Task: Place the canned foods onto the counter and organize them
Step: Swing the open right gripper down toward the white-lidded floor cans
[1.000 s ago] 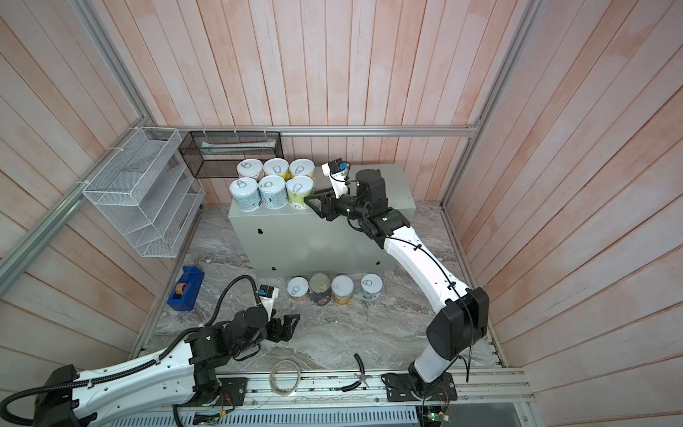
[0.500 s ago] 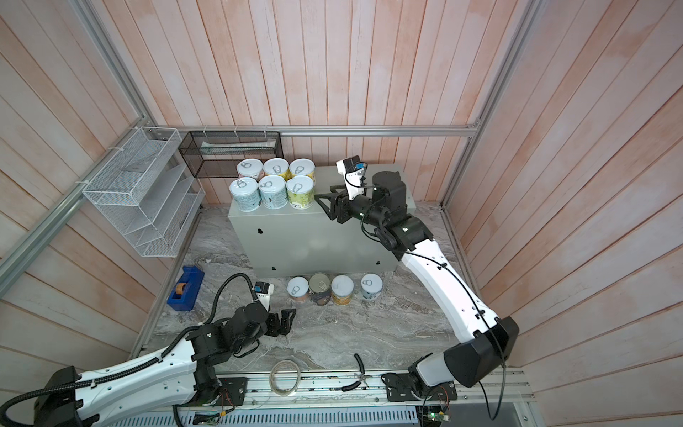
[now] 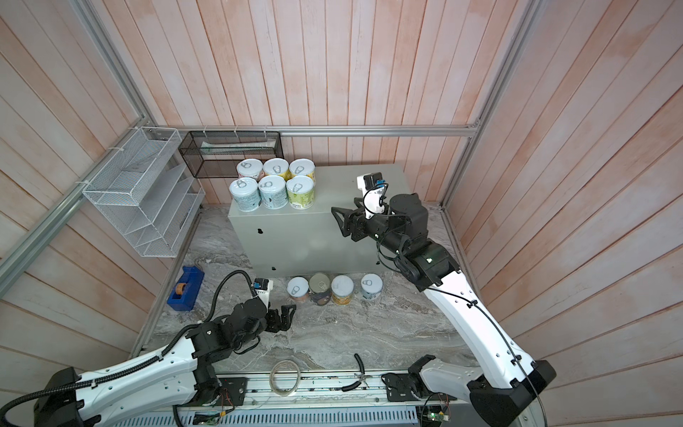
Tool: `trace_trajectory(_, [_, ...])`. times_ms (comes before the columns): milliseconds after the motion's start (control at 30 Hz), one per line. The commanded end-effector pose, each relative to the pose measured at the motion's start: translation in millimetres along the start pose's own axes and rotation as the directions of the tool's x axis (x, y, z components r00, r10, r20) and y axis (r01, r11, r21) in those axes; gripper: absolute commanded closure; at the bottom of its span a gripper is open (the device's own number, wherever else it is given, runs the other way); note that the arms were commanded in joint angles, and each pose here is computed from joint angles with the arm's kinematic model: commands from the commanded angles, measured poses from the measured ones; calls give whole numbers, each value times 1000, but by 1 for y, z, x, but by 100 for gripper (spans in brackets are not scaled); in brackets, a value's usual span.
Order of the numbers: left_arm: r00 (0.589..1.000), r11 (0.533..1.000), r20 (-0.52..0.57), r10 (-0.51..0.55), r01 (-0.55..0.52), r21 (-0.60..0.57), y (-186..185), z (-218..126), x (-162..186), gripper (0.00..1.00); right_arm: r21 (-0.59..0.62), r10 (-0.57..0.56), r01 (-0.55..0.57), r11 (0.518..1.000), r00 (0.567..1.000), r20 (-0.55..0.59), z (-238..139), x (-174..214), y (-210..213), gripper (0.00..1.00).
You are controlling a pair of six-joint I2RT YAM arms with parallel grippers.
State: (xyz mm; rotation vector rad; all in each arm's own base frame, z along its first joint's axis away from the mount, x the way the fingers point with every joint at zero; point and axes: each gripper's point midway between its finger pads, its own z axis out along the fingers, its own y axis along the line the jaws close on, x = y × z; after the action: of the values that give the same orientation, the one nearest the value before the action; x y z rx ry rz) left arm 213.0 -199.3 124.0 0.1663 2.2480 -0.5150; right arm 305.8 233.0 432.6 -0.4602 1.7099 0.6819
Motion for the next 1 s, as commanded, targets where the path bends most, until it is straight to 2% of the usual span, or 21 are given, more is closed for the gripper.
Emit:
trace_trajectory(0, [1000, 999, 22, 22, -22, 24, -11, -2, -17, 0, 68, -29, 34, 997, 997, -67, -10, 26, -4, 25])
trace_trajectory(100, [999, 999, 38, 13, -15, 47, -16, -4, -22, 0, 79, -35, 43, 996, 995, -97, -18, 49, 1, 24])
trace_trajectory(367, [1000, 999, 8, -1, 1, 39, -12, -8, -14, 0, 125, 67, -45, 991, 982, -175, -48, 116, -3, 24])
trace_trajectory(600, [998, 997, 43, -40, 38, 63, -9, -15, -16, 2, 158, 150, -117, 981, 964, -221, -60, 167, -11, 22])
trace_trajectory(733, [999, 998, 20, -37, 36, 49, -9, -12, -13, 3, 258, 188, -124, 958, 952, -242, -62, 193, -31, 21])
trace_trajectory(967, [1000, 999, 6, -28, 28, 41, -10, -4, -10, 3, 392, 203, -84, 916, 940, -274, -58, 214, -57, 19])
